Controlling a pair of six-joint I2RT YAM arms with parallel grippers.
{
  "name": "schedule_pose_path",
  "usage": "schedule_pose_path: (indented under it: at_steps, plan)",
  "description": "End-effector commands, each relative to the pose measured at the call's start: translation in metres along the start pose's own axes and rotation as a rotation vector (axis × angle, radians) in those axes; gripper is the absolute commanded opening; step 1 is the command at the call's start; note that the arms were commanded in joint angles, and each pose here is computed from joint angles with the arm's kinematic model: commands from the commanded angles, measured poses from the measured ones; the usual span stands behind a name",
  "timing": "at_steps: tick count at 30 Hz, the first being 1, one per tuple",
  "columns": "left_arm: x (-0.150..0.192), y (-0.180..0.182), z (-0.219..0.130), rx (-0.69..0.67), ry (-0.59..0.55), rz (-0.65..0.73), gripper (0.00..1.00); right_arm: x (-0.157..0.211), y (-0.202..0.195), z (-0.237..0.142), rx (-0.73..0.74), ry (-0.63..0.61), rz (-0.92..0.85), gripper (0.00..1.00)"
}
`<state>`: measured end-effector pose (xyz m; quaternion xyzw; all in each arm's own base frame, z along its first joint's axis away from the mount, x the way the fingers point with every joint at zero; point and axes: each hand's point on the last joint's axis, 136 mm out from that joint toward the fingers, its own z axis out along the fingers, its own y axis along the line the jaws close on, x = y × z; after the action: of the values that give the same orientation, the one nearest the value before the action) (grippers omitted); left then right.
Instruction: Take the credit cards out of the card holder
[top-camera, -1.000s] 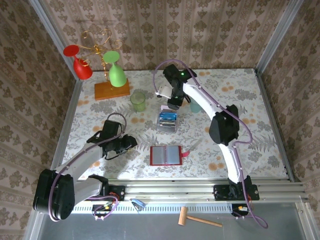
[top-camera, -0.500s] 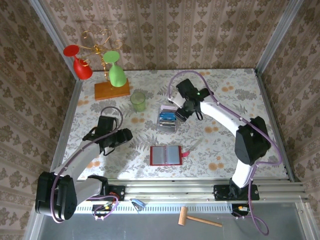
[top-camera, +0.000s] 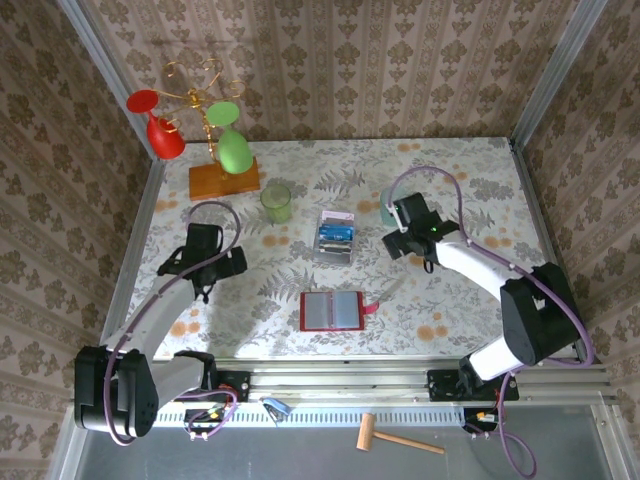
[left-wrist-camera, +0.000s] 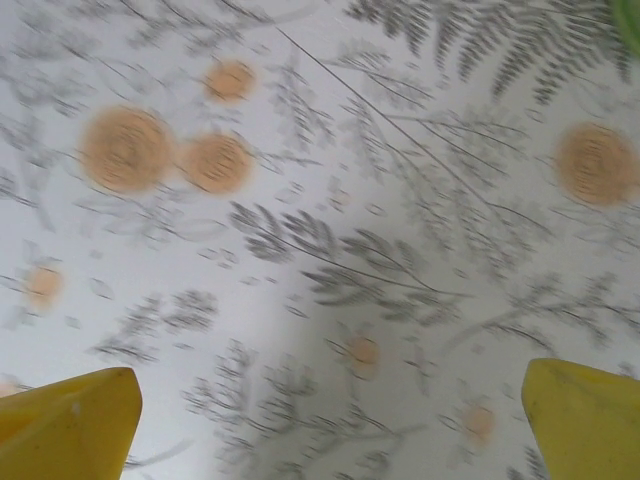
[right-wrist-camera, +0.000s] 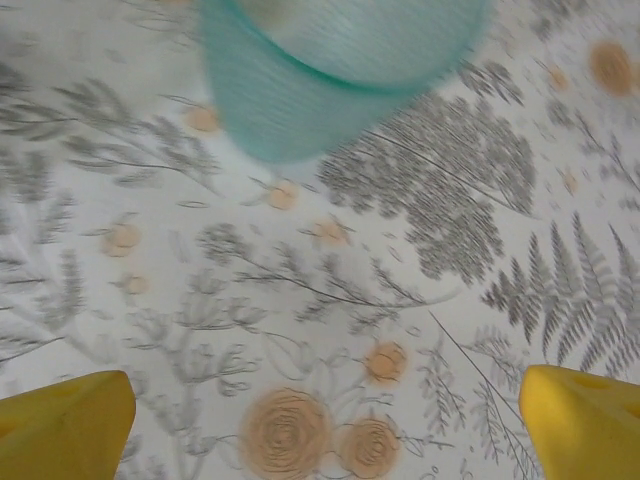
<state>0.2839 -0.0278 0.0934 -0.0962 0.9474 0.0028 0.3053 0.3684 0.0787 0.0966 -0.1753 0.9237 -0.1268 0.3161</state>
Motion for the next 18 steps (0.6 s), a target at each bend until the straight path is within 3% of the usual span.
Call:
schedule_pose_path:
  at_steps: [1,5,12,18]
  plan:
    - [-0.028,0.032,-0.005,-0.192,-0.126,0.090,0.98,-0.014,-0.037,-0.002,0.109,-0.157,0.211,1.00]
    - [-0.047,0.044,-0.001,-0.199,-0.220,0.089,1.00,0.000,-0.061,0.007,0.153,-0.254,0.343,1.00]
    - [-0.066,0.038,0.010,-0.092,-0.577,0.155,1.00,0.001,-0.087,0.005,0.201,-0.464,0.450,1.00]
    - [-0.085,0.028,0.015,0.048,-0.693,0.132,1.00,0.011,-0.092,0.022,0.138,-0.533,0.504,1.00]
